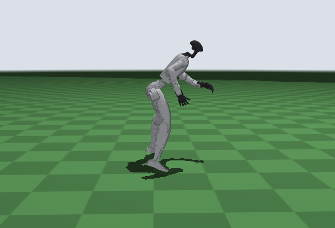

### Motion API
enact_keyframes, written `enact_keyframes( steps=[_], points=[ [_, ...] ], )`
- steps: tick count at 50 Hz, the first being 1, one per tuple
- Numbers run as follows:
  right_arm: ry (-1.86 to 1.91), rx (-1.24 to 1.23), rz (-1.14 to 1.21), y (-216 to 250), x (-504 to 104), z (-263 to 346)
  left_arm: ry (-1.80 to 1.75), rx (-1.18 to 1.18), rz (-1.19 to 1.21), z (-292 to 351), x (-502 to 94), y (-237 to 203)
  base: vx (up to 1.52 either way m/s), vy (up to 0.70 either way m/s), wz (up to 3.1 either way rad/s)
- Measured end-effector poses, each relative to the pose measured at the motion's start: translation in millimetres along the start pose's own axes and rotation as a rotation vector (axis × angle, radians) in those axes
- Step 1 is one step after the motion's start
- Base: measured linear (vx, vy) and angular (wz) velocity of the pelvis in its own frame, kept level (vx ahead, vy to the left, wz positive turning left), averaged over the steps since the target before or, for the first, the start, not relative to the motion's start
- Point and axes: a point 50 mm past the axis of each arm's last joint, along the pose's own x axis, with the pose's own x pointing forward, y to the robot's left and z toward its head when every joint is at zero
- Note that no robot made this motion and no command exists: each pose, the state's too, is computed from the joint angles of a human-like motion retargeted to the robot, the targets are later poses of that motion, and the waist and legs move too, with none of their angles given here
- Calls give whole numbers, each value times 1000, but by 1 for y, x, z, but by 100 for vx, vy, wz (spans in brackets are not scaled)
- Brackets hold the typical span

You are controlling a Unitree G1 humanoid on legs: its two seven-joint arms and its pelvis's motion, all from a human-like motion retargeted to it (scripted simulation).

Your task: Kungfu

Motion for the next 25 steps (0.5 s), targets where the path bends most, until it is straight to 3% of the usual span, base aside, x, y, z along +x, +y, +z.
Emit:
enact_keyframes(
  steps=[8, 10, 12, 15, 18, 20, 25],
  points=[
    [-54, -59, -444, -34, -59, -20, -354, 177, 156, 87, 40, 96, 28, 73, 42],
    [-125, -55, -586, -33, -35, -46, -445, 222, 194, 114, 55, 112, 28, 67, 69],
    [-148, 75, -657, -13, 31, -73, -504, 308, 234, 138, 66, 129, 23, 61, 65],
    [-161, 453, -481, 21, 117, -67, -572, 421, 335, 169, 70, 156, 9, 51, 70],
    [-115, 785, -201, 45, 155, -47, -622, 513, 427, 195, 70, 175, 8, 49, 62],
    [-206, 791, -157, 52, 172, -15, -647, 565, 469, 210, 69, 184, 3, 10, 29],
    [-263, 489, 6, 77, 197, 38, -628, 631, 565, 213, 62, 194, -1, 2, 3]
  ],
)
